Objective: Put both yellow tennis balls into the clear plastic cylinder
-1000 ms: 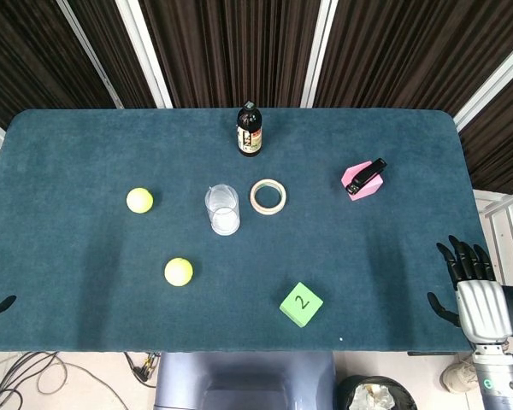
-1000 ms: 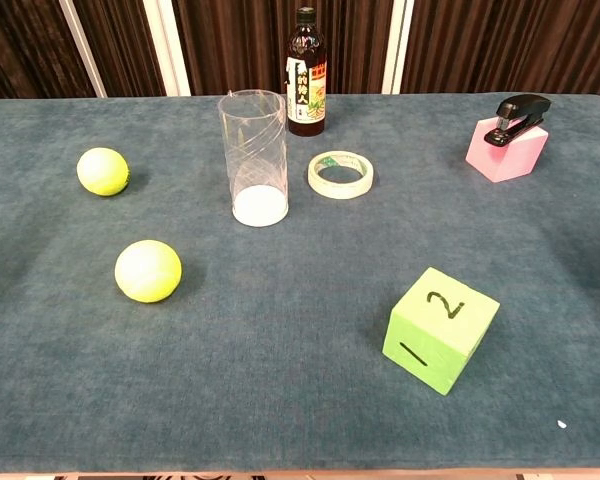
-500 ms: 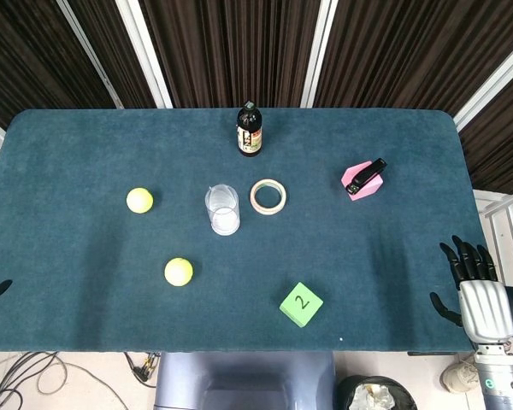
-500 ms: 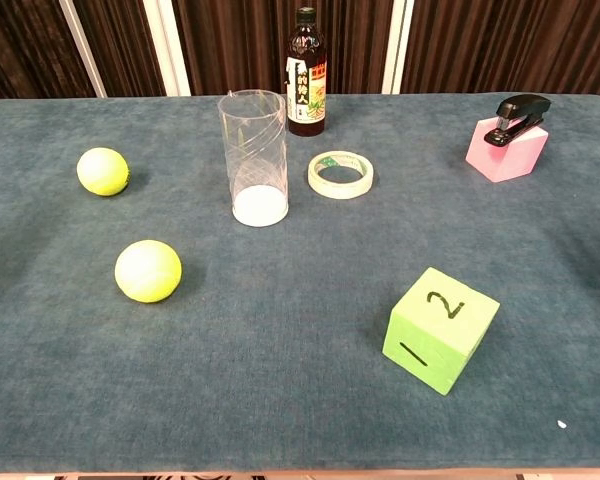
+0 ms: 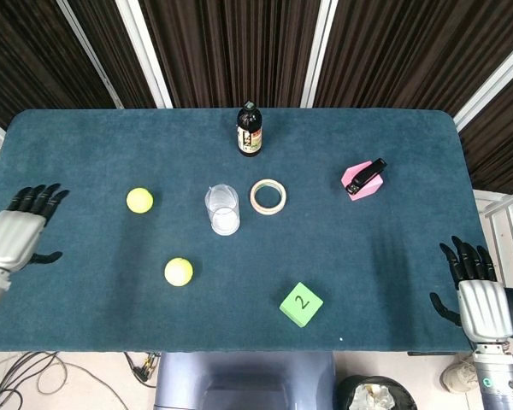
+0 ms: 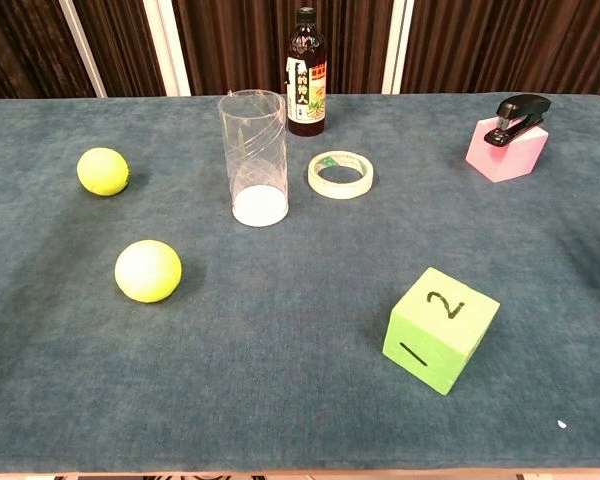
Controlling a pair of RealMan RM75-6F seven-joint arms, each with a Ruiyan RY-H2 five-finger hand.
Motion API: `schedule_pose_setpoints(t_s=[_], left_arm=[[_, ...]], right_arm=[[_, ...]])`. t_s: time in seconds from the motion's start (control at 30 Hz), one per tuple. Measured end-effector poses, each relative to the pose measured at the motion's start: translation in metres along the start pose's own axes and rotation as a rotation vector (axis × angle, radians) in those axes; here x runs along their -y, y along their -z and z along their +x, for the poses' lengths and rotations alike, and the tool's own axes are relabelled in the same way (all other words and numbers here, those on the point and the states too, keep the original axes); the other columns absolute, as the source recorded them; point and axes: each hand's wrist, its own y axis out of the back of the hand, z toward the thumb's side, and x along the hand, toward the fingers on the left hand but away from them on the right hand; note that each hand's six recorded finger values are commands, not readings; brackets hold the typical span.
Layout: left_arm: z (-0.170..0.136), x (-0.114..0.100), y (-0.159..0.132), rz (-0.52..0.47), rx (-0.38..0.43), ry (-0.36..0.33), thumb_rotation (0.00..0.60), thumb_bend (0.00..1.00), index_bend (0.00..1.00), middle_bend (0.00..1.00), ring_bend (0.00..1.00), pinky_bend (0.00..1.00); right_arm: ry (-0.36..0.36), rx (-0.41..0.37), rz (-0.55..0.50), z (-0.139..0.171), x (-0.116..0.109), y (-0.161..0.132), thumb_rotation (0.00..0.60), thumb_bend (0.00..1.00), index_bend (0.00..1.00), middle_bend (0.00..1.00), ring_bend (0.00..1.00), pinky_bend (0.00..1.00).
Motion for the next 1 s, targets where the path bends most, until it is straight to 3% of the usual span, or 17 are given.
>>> schedule_pose_setpoints(t_s=[0.2,0.63,0.8,1.0], left_arm=[[0.041,0.018,-0.013,0.056,-0.027,0.078,0.6,0.0,0.06,0.0,0.0,0.11],[0.131,0.048,-0.05,0.004,-0.043,0.154,0.6,0.0,0.06,0.0,0.0,0.11],[0.148,0.053,-0.072,0.03,-0.011,0.144,0.6,0.0,0.06,0.0,0.0,0.12],[0.163,0.064,-0.089,0.046,-0.002,0.162,0.6,0.01,0.09,0.06,0.01,0.21]], right_arm=[[0.01,0.015,-0.001,0.0,-0.003,0.005,0.6,0.35,0.11,0.03,0.06,0.01],[0.026,0.034,0.008,0.0,-0.008,0.009,0.6,0.35,0.11,0.03,0.06,0.01],[0.022,0.041,0.017,0.0,-0.007,0.011,0.6,0.35,0.11,0.03,0.06,0.01],[0.016,0.042,0.027,-0.001,-0.004,0.011,0.6,0.35,0.11,0.03,0.06,0.01]])
